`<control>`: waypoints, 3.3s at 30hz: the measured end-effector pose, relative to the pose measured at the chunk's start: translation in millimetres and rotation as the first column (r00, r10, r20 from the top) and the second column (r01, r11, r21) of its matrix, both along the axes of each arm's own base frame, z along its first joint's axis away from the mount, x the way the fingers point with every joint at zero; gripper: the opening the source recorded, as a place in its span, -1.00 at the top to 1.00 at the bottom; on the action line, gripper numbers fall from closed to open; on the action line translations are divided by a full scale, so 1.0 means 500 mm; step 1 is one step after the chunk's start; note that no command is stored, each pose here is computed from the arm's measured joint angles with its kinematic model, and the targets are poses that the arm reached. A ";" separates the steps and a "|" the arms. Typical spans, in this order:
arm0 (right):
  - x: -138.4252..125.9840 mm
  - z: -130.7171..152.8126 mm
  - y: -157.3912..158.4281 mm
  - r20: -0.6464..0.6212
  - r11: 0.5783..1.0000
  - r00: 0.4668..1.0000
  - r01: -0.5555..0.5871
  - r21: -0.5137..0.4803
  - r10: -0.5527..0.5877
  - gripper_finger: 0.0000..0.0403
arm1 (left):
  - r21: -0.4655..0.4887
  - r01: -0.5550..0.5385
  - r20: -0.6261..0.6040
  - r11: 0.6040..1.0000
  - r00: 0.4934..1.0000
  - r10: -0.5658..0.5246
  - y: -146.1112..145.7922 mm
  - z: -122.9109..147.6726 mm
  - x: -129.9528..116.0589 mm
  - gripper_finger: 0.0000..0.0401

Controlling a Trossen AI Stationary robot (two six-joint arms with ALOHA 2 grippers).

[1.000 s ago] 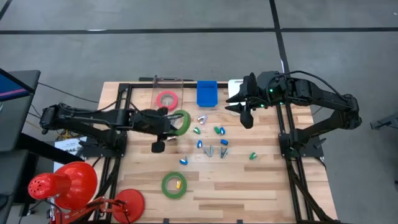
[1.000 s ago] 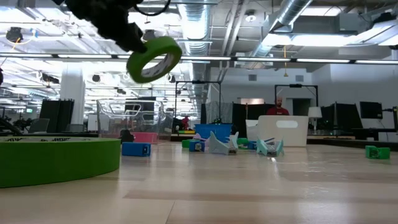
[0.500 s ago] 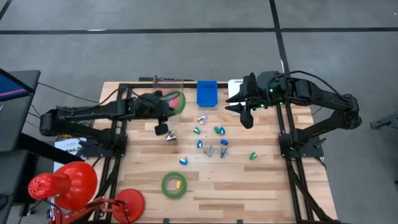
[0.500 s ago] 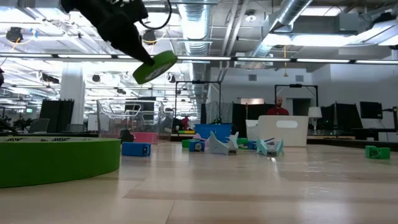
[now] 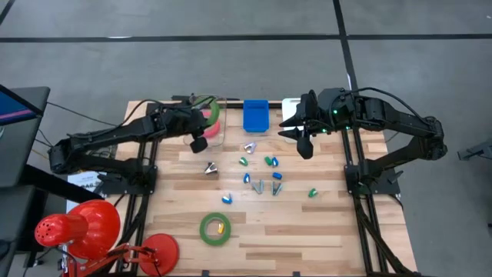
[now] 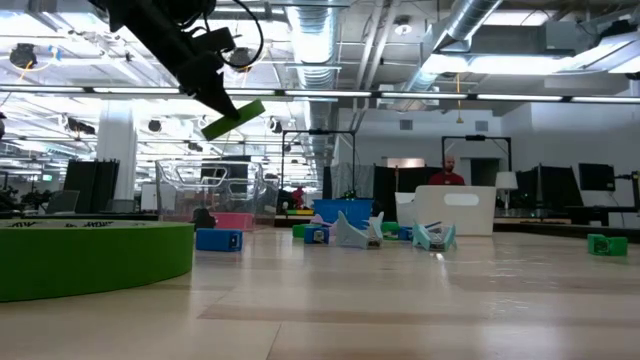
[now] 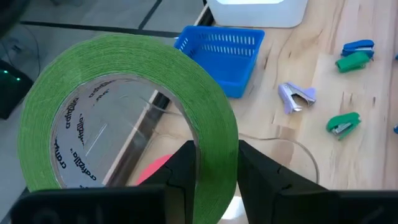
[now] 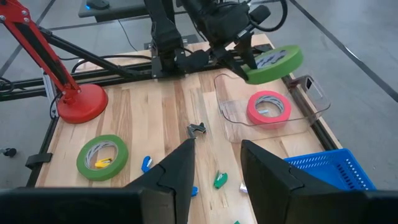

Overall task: Pick and place Stapler, Stapler remover, tape
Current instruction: Put the top green tape into the transparent bin, then put the green tape into the transparent bin

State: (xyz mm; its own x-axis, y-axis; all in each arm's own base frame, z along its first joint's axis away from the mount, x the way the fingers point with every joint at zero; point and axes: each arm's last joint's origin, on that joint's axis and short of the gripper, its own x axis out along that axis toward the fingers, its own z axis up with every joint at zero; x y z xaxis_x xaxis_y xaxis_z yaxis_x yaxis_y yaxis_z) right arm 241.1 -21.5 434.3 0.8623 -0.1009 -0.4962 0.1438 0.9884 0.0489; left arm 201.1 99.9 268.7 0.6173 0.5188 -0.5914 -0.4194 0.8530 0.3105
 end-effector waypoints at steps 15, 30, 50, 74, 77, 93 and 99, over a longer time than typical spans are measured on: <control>0.000 0.000 0.000 0.000 1.000 1.000 0.000 0.000 0.000 0.39 | -0.113 -0.044 -0.043 0.993 0.998 0.039 -0.008 -0.043 -0.012 0.48; 0.000 0.000 0.000 0.000 1.000 1.000 0.000 0.000 0.000 0.39 | -0.112 -0.043 -0.043 0.993 0.998 0.039 -0.008 -0.044 -0.012 0.34; 0.000 0.000 0.000 0.000 1.000 1.000 0.000 0.000 0.000 0.39 | -0.125 -0.015 -0.038 0.992 0.999 0.011 -0.024 -0.045 -0.006 -0.06; 0.000 0.000 0.000 0.000 1.000 1.000 -0.002 -0.002 0.002 0.39 | -0.191 0.384 0.038 0.903 0.923 -0.384 -0.163 -0.019 0.037 -0.04; 0.000 0.000 -0.001 -0.002 1.000 1.000 -0.005 -0.012 0.005 0.39 | -0.227 0.411 0.059 0.883 0.911 -0.409 -0.188 -0.019 0.039 -0.04; 0.000 0.000 -0.001 -0.003 1.000 1.000 -0.013 -0.025 0.013 0.39 | -0.307 0.522 0.150 0.796 0.852 -0.501 -0.283 0.020 0.037 -0.04; 0.000 0.000 -0.001 -0.003 1.000 1.000 -0.013 -0.025 0.013 0.39 | -0.388 0.477 0.088 0.788 0.871 -0.484 -0.298 0.048 0.024 -0.04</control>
State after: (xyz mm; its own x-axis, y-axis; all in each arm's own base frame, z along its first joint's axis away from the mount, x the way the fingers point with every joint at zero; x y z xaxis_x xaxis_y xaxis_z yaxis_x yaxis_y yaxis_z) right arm 241.1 -21.8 434.3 0.8620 -0.1019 -0.4965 0.1309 0.9911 0.0238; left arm 213.3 -49.3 292.9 0.7152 -0.1142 -0.6896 0.0789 0.9934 -0.0826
